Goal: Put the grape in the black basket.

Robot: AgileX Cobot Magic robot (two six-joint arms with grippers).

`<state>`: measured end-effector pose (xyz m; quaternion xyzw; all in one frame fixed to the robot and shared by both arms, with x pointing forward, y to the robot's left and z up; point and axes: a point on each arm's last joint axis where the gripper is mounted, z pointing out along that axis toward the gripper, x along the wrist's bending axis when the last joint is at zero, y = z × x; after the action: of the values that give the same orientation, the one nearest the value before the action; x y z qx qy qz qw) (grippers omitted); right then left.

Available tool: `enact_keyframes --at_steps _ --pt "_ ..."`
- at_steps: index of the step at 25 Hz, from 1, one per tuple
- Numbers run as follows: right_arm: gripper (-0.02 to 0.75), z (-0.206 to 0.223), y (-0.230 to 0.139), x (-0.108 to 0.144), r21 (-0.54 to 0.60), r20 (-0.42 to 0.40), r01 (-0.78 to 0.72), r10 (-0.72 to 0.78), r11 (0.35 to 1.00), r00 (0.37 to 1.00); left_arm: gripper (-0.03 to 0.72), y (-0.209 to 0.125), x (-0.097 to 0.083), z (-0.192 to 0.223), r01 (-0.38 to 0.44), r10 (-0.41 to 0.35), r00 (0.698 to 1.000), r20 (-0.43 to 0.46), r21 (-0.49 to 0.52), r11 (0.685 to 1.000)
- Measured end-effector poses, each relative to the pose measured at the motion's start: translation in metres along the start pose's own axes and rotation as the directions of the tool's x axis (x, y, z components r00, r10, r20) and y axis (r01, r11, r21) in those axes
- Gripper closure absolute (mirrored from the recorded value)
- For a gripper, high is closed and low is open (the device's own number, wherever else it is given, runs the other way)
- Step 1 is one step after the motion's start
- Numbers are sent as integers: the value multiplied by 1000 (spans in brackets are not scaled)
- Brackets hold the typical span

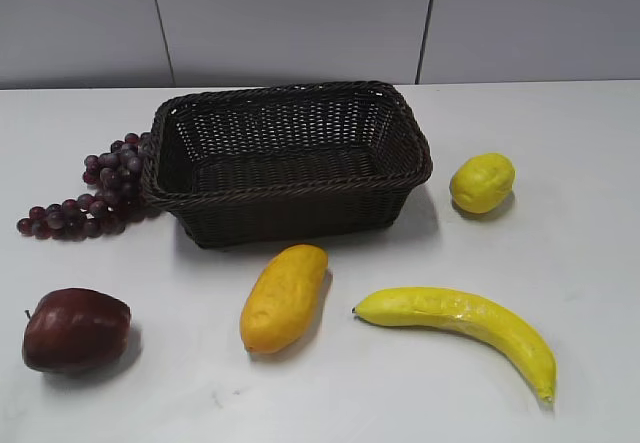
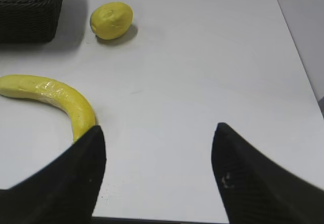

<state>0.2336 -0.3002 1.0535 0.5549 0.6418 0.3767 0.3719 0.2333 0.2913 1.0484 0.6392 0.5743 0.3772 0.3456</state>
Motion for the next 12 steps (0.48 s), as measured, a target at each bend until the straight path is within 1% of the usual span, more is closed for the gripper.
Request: enact_keyframes --at_steps 12 --pt "238 0 0 0 0 0 0 0 1000 1000 207 0 0 0 0 0 1000 0 0 1000"
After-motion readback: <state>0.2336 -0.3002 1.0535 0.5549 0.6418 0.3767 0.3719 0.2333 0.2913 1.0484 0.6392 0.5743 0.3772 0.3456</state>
